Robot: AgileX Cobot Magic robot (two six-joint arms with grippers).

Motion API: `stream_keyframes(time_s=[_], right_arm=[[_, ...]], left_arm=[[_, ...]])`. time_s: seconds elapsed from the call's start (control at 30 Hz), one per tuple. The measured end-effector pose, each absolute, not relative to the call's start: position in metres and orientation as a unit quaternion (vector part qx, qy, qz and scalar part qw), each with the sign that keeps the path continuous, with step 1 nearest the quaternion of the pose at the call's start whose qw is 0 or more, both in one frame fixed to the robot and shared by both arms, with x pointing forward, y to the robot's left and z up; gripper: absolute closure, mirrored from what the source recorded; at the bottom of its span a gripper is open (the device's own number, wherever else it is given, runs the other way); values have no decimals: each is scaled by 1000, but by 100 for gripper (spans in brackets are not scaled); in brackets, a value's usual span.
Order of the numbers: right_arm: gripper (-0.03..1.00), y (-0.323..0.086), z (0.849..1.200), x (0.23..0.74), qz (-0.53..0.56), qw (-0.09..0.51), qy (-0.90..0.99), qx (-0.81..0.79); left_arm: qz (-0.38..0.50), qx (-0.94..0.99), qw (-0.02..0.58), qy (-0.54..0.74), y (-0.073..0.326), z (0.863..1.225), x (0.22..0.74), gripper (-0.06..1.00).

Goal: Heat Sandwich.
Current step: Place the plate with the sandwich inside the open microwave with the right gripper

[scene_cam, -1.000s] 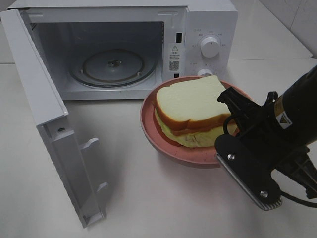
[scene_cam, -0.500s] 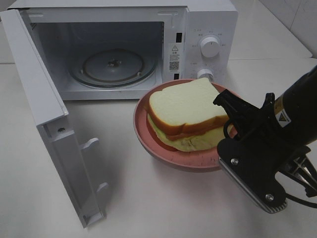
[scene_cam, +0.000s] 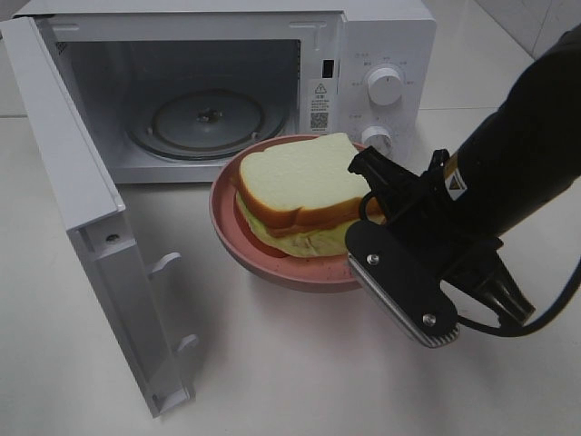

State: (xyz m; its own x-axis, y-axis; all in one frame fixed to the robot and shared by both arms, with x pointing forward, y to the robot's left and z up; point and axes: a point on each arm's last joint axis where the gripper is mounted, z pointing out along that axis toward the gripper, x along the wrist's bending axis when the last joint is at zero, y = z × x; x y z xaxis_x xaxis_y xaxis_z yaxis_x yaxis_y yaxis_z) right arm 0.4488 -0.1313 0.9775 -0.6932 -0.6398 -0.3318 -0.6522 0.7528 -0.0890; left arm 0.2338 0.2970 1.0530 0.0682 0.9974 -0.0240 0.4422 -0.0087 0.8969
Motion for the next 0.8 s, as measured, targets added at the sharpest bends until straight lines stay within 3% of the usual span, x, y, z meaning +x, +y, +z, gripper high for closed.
stream_keyframes(time_s=[0.8], right_arm=[[92, -76, 974, 505, 53, 179, 912, -367]], left_arm=[[353, 616, 393, 584, 297, 1053, 234, -4]])
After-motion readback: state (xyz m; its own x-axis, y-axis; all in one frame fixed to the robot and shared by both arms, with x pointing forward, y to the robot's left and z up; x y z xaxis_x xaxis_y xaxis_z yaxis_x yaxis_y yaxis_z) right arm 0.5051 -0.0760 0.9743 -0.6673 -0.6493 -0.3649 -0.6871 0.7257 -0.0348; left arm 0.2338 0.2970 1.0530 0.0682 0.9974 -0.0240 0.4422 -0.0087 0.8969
